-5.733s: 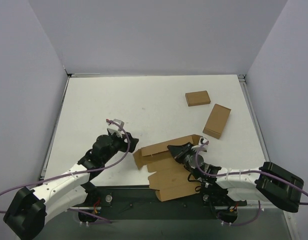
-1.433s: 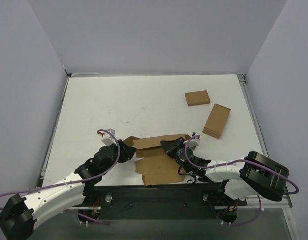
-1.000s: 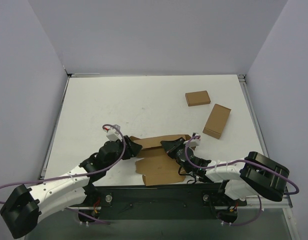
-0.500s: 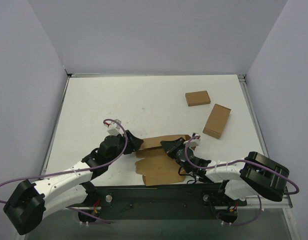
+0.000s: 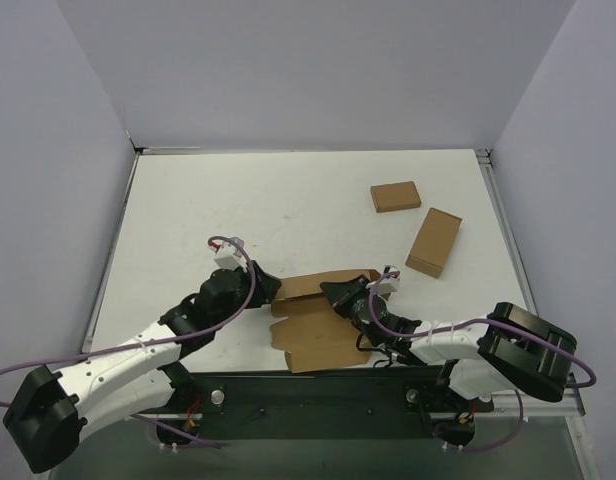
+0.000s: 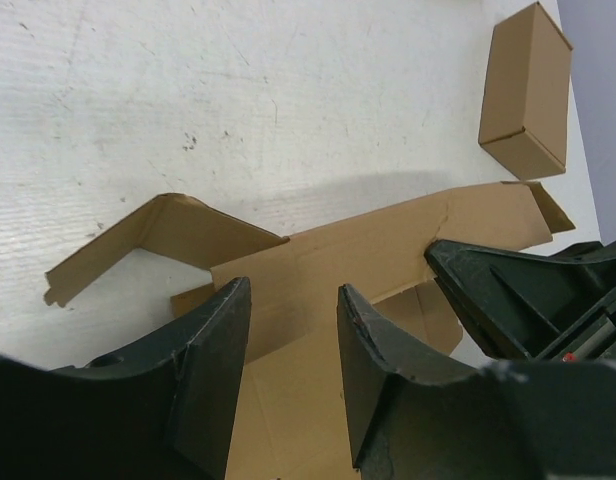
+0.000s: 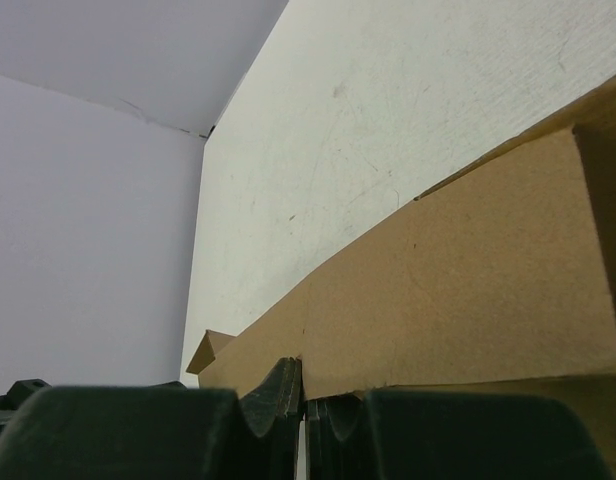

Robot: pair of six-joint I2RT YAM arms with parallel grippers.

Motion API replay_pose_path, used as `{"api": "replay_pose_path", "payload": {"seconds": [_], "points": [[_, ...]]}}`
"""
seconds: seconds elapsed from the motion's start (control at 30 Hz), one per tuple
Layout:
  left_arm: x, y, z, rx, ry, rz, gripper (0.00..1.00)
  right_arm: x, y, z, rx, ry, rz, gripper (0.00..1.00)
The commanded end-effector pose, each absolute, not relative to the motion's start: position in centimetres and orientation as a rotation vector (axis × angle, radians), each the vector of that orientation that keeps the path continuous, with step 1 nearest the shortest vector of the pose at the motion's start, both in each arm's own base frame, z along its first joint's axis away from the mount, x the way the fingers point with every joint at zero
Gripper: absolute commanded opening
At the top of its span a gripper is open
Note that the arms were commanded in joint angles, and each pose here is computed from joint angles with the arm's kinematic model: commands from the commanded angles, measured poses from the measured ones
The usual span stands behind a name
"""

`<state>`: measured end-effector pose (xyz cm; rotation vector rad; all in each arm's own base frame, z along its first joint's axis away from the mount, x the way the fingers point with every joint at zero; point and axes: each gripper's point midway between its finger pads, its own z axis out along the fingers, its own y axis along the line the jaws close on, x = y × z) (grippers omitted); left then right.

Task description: Fold the paper box

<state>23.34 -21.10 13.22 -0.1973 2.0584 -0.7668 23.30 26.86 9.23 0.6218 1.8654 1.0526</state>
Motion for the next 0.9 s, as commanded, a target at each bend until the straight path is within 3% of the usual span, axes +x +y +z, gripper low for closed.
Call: {"api": "replay_pose_path", "payload": {"seconds": [0.0, 0.47, 0.87], "points": [[23.7, -23.6, 15.3, -0.193, 1.998, -0.904, 0.5, 22.9, 26.6, 7.9, 0.567, 1.907, 0.987, 0.0], [24.1, -24.3, 11.8, -0.187, 2.098, -0.855, 0.52, 22.8, 26.6, 8.0, 0.566, 1.904, 0.998, 0.0], [24.5, -26.8, 12.6, -0.171, 2.058, -0.992, 0.53, 22.8, 26.4, 8.2, 0.566, 1.897, 0.994, 0.0]]}}
